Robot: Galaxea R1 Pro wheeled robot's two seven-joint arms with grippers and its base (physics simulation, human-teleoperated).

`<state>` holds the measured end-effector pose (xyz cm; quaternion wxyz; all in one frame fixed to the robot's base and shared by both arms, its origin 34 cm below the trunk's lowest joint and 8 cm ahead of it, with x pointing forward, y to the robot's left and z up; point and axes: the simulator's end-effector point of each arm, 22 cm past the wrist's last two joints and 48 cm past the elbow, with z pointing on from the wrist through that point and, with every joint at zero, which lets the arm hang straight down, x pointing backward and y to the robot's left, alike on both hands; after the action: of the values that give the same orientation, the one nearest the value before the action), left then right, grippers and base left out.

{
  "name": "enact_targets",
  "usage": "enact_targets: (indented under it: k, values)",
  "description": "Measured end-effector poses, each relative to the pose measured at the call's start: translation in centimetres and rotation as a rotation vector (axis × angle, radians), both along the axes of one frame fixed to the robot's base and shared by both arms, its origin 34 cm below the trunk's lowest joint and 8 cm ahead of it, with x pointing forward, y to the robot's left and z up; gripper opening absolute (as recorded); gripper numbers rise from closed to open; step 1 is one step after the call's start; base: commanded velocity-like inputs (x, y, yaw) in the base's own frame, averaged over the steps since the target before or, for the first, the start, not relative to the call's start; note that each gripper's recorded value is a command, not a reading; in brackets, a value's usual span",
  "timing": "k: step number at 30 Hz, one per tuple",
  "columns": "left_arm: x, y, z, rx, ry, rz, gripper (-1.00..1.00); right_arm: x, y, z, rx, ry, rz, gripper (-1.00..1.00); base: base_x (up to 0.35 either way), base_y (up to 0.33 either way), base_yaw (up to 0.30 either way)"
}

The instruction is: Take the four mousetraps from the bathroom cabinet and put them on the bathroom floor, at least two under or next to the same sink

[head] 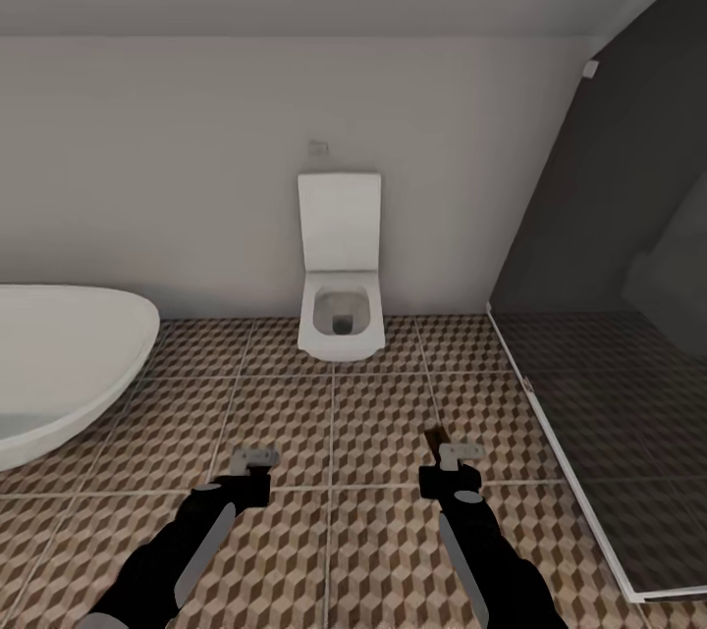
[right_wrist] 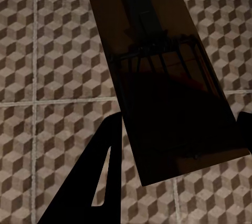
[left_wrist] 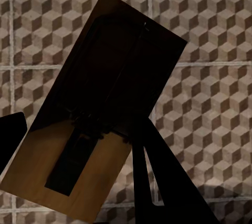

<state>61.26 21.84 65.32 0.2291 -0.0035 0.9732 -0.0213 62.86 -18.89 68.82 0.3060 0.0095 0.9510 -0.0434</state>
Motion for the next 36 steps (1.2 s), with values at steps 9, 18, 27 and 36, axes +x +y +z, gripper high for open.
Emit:
enact_targets:
  k: [9, 18, 27, 36]
  values:
    - [-0.2, 0.0, -1.9, 0.0, 0.014, -0.001, -1.0, -0.2, 0.0, -1.9, 0.0, 0.015, 0.0, -1.0, 0.0, 0.0, 0.0]
    - [-0.5, -0.1, -3.3, -0.001, 0.027, -0.002, -1.0, -0.5, 0.0, -3.5, 0.0, 0.029, 0.0, -1.0, 0.0, 0.0, 0.0]
    - [-0.9, -1.1, -3.6, 0.0, 0.032, -0.035, -1.0, -0.7, 0.0, -3.8, 0.0, 0.036, 0.0, -1.0, 0.0, 0.0, 0.0]
    - [-1.2, -1.1, -3.7, 0.0, 0.052, -0.036, -1.0, -0.7, 0.0, -3.8, 0.0, 0.037, 0.0, -1.0, 0.0, 0.0, 0.0]
